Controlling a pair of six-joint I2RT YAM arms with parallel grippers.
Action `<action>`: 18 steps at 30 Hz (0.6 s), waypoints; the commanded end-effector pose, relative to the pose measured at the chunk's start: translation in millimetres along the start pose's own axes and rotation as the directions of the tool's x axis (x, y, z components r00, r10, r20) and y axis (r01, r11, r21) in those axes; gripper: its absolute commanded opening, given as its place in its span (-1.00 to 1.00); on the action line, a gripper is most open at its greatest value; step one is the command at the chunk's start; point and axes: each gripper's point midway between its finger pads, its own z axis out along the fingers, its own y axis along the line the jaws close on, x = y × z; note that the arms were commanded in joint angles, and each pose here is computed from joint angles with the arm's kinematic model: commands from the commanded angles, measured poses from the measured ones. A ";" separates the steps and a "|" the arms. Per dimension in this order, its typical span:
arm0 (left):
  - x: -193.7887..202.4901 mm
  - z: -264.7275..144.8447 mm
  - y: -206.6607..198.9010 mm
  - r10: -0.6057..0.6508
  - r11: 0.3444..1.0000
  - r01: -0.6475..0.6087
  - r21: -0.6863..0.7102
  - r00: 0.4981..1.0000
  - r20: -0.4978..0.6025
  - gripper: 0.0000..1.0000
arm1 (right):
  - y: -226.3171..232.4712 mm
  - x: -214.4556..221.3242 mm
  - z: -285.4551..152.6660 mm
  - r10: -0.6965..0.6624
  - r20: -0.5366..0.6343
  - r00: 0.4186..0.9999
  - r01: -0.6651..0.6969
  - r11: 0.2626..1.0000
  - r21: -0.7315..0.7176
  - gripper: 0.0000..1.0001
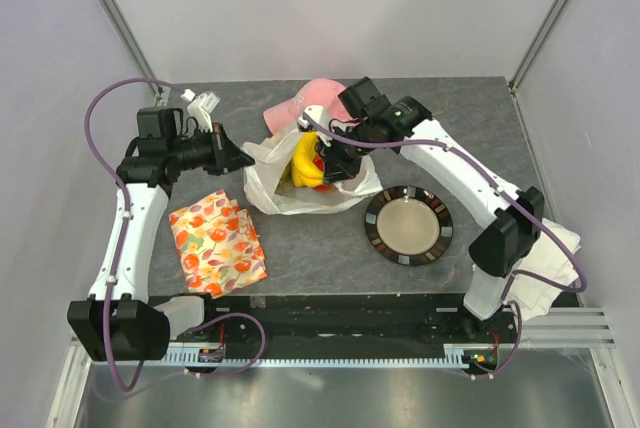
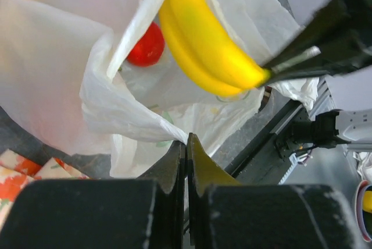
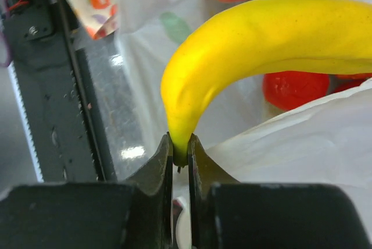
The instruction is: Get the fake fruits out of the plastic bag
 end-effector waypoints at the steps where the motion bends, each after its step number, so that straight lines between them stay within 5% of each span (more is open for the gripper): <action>1: -38.6 2.4 -3.7 0.066 0.998 -0.068 0.016 0.994 0.089 -0.97 | 42.4 16.2 -42.8 -0.174 -0.040 0.984 0.165 0.971 -0.175 -0.86; 6: -48.6 9.7 1.6 0.067 0.997 -0.069 0.020 0.994 0.088 -0.97 | 49.7 -6.7 -74.0 -0.220 0.072 0.973 0.227 0.967 -0.116 -0.85; 11: -45.0 11.7 5.1 0.061 0.998 -0.062 0.015 0.995 0.080 -0.97 | 50.9 -56.4 -128.3 -0.140 0.309 0.941 0.115 0.988 0.100 -0.90; 15: -44.5 9.0 2.6 0.069 0.997 -0.071 0.013 0.994 0.087 -0.97 | 0.4 -67.9 -183.6 -0.129 0.445 0.886 -0.092 0.893 0.441 -0.99; 18: -44.6 6.7 -0.6 0.075 0.997 -0.076 0.015 0.993 0.093 -0.97 | -17.3 -26.5 -201.2 -0.106 0.434 0.895 -0.167 0.821 0.546 -1.00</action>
